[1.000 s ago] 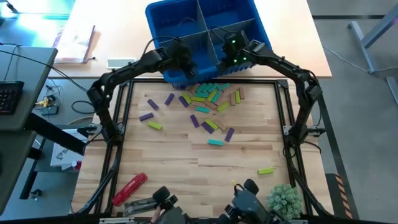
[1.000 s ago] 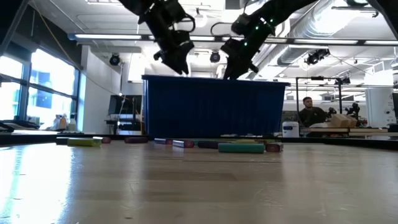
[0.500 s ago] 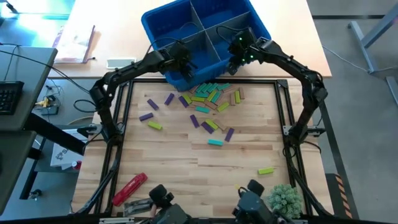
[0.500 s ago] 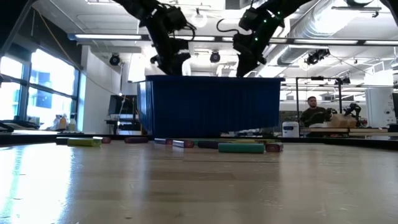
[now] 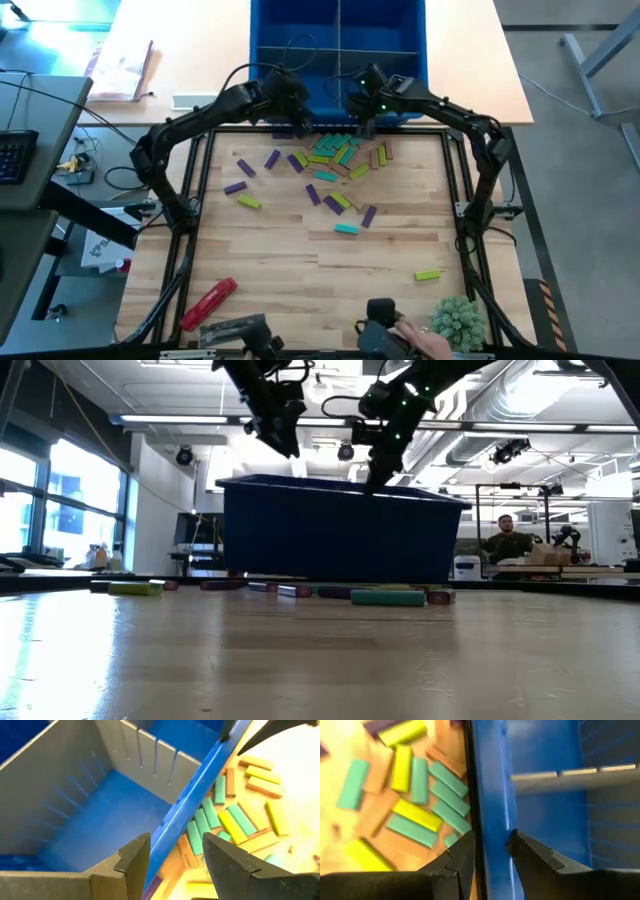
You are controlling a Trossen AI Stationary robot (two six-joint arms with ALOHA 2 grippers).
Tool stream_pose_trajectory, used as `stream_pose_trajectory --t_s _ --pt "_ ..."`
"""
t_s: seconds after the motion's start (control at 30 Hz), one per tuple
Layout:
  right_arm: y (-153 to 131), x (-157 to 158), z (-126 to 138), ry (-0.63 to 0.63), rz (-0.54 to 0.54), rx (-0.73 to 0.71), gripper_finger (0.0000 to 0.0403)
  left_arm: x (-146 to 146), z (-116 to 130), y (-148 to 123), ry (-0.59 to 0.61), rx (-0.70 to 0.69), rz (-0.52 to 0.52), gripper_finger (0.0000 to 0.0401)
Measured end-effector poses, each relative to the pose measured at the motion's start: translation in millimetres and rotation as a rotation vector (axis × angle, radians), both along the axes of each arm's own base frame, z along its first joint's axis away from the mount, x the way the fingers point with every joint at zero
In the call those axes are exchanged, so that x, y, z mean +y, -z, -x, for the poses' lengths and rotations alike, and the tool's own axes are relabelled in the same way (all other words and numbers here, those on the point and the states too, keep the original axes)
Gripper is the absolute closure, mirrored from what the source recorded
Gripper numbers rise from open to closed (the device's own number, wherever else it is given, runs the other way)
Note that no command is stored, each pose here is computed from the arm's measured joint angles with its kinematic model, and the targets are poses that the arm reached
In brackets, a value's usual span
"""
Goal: Sort blocks
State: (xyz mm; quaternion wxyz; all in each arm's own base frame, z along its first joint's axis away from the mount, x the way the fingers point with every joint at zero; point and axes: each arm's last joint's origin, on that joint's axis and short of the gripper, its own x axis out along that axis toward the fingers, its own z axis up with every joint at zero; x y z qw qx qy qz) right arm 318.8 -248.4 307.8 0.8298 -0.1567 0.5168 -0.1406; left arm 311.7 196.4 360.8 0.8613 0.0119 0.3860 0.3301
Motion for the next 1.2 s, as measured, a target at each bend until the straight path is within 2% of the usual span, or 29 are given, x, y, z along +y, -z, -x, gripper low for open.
stream_pose_trajectory --t_s 0.2,0.37,0.5,0.7,0.9,1.1,1.2 --pt "3.6 -7.1 2.4 0.049 0.000 0.006 0.0288 -7.0 -4.3 0.4 0.021 0.003 0.001 0.0237" --pt "26.2 -14.2 -8.7 0.033 -0.065 0.007 0.0288 -7.5 -3.3 2.2 0.008 0.009 0.019 0.0237" --pt "33.4 -14.4 -16.1 0.016 -0.074 -0.007 0.0287 -8.1 -0.9 13.8 -0.016 0.064 0.036 0.0237" --pt "33.9 -10.3 -23.9 -0.006 -0.026 -0.004 0.0289 -1.7 4.0 33.7 -0.090 0.117 0.038 0.0237" --pt "34.6 -6.1 -25.7 -0.008 -0.025 0.014 0.0288 12.0 -2.3 52.5 -0.094 0.019 -0.020 0.0237" --pt "33.5 -1.6 -26.4 0.034 -0.031 0.017 0.0270 21.3 -2.3 77.9 0.034 -0.007 -0.012 0.0237" --pt "27.4 4.9 -25.1 0.025 -0.034 0.017 0.0259 23.1 0.5 89.0 0.105 0.040 -0.041 0.0237"
